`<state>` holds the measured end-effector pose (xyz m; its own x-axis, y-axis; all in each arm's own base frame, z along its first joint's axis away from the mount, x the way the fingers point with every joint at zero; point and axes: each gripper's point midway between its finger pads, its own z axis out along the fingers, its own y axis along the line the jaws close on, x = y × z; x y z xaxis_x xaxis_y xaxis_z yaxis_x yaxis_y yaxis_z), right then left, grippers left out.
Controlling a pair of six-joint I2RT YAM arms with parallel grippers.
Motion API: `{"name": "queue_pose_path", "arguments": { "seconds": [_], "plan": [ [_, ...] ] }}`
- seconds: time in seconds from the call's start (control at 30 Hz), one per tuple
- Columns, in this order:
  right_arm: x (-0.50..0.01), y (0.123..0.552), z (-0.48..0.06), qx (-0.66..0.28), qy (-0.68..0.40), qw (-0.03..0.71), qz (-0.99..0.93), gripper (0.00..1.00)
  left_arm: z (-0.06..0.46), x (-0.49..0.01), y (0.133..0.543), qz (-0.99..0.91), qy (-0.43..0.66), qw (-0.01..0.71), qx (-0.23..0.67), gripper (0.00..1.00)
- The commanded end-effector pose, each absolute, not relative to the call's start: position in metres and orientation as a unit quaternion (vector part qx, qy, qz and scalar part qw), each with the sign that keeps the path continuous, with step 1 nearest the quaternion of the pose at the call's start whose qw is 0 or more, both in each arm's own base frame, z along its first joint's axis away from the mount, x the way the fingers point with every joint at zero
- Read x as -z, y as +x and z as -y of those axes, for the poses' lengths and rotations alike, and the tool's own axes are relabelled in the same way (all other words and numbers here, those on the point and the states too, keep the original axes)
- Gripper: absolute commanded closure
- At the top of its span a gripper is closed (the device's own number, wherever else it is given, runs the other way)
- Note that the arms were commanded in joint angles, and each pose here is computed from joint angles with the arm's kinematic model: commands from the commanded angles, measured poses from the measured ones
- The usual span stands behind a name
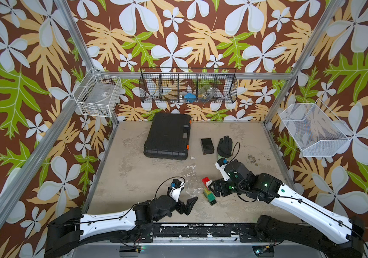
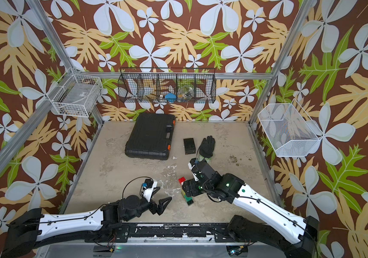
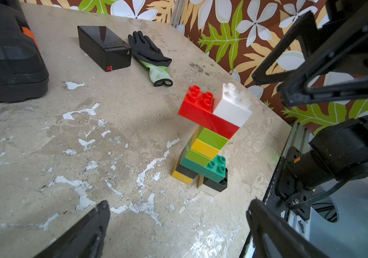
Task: Assemble a giraffe with lego
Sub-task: Assemble the lego brick with the lego brick.
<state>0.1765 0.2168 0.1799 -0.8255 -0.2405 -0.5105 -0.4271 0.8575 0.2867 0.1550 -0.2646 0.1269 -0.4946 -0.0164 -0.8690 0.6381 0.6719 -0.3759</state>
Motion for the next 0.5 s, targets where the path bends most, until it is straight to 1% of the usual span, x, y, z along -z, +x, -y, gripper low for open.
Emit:
{"name": "queue_pose_path", "arguments": {
  "seconds": [0.0, 0.1, 0.17, 0.27, 0.3, 0.4, 0.47],
  "plan": [
    [-0.179, 0.182, -0.225, -0.184, -0.205, 0.251, -0.928, 0.15, 0.260, -0.122, 0.154, -0.793, 0.191, 0.460, 0.352, 0.01],
    [-0.171, 0.180, -0.230, -0.171, -0.223, 0.244, -0.928, 0.17, 0.258, -0.122, 0.154, -0.793, 0.191, 0.461, 0.349, 0.01],
    [-0.166, 0.180, -0.231, -0.164, -0.227, 0.241, -0.929, 0.20, 0.257, -0.122, 0.154, -0.794, 0.192, 0.462, 0.346, 0.00],
    [-0.163, 0.184, -0.232, -0.158, -0.229, 0.245, -0.929, 0.21, 0.257, -0.123, 0.155, -0.794, 0.193, 0.461, 0.345, 0.00],
    [-0.162, 0.186, -0.232, -0.152, -0.230, 0.246, -0.929, 0.23, 0.257, -0.123, 0.154, -0.794, 0.193, 0.460, 0.346, 0.00],
    [-0.159, 0.189, -0.232, -0.146, -0.232, 0.248, -0.929, 0.23, 0.257, -0.124, 0.153, -0.795, 0.193, 0.459, 0.348, 0.00],
    [-0.157, 0.190, -0.233, -0.145, -0.233, 0.249, -0.929, 0.26, 0.255, -0.124, 0.153, -0.795, 0.193, 0.459, 0.346, 0.00]
  ]
}}
